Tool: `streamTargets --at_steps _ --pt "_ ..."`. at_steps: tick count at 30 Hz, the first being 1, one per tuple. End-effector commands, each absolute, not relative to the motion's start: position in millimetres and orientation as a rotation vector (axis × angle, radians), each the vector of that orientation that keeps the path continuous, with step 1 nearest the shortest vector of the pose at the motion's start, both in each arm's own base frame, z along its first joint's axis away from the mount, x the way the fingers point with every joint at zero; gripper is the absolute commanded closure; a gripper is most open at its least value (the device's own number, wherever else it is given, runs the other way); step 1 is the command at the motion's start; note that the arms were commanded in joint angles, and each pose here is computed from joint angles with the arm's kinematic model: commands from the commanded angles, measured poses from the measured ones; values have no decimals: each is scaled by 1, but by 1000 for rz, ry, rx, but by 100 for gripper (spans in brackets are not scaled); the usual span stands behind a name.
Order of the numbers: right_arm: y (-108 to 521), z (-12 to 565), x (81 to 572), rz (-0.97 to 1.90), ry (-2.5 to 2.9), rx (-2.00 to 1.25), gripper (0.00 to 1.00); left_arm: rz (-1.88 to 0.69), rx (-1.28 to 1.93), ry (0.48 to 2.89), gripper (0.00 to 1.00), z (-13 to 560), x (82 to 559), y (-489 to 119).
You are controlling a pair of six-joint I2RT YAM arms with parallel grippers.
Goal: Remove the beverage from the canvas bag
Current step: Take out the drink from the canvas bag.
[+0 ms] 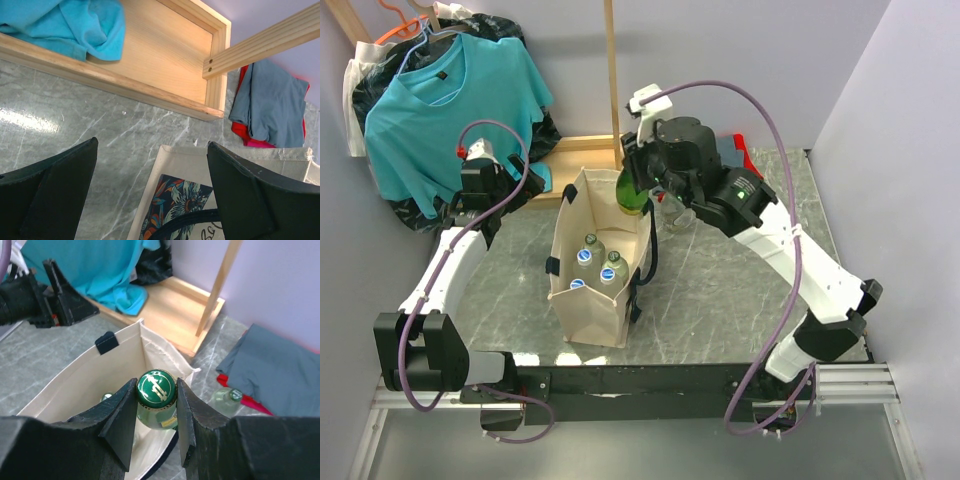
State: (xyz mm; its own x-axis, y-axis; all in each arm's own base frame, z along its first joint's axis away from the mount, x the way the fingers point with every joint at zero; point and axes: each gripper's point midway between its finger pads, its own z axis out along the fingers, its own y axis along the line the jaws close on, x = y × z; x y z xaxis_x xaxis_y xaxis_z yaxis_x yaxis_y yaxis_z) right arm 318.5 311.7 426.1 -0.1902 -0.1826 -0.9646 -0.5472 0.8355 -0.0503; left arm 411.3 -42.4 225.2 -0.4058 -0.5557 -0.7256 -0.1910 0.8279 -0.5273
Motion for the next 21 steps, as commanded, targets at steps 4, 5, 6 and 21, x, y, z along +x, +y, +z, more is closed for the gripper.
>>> streamTargets --at_steps 4,5,6,21 --pt "267 540 312 384 1469 -299 100 -475 -530 1927 3 244 414 -47" --pt "265 541 312 375 1466 -291 100 -479 -527 1925 4 245 413 -48" --pt "262 541 313 363 1467 -279 100 -479 -526 1928 3 244 413 -48" --pt "219 531 331 273 1501 -140 100 -480 -525 1930 4 243 414 -49"
